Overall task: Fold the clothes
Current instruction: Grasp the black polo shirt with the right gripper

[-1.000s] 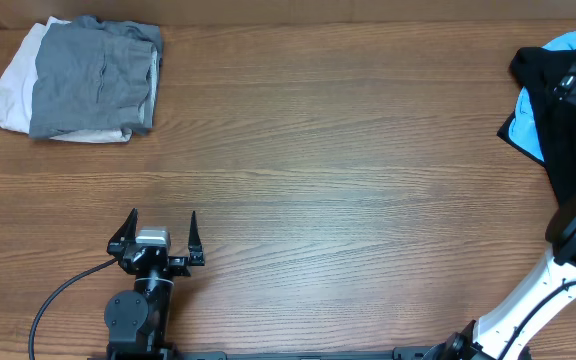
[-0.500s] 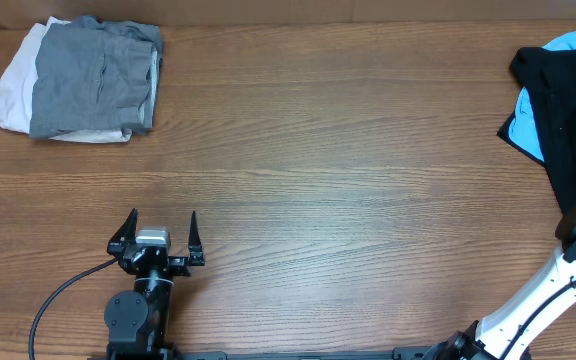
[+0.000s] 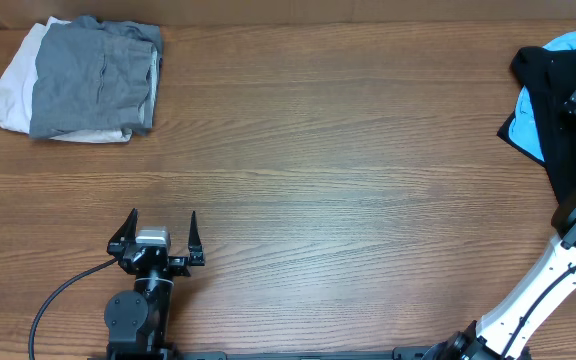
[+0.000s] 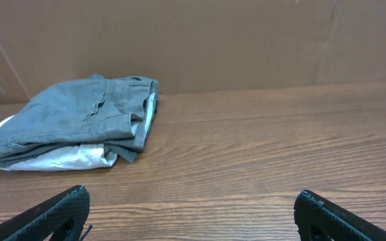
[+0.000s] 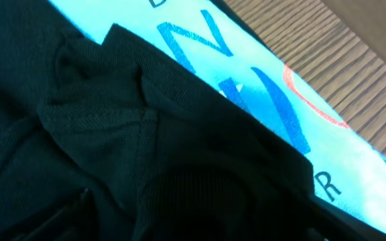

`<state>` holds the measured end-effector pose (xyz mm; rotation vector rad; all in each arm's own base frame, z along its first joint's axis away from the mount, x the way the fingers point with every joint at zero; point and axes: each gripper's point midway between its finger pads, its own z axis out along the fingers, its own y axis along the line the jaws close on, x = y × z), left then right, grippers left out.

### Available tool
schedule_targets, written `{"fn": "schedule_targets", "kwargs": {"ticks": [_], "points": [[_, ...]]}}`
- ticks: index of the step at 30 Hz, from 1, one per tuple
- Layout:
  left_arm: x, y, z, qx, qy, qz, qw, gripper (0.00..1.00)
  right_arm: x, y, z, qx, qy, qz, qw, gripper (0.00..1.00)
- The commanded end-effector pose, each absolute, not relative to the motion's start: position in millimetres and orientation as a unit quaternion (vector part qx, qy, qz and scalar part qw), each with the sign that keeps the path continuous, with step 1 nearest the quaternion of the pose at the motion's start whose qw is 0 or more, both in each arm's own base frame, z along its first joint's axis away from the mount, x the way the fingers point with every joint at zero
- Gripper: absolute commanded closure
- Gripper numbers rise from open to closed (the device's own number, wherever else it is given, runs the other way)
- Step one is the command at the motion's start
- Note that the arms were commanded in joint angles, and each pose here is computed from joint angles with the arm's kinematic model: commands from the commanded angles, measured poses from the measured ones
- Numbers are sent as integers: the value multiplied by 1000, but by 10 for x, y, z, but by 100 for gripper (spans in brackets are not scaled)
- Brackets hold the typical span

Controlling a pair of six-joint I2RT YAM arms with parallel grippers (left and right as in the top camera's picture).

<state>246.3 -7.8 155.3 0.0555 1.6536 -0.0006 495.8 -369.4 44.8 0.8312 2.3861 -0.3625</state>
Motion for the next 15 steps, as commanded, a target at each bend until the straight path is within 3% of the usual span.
{"fn": "schedule_targets", "kwargs": {"ticks": [1, 6, 15], "points": [[2459, -105, 1556, 36, 734, 1, 679, 0, 4984, -3765, 491, 323, 886, -148, 298, 11], [2460, -105, 1557, 36, 733, 1, 679, 0, 5000, -3778, 499, 323, 884, -150, 302, 24], [2459, -105, 1556, 36, 734, 1, 679, 0, 5025, -3795, 614, 350, 872, -142, 312, 24]]}}
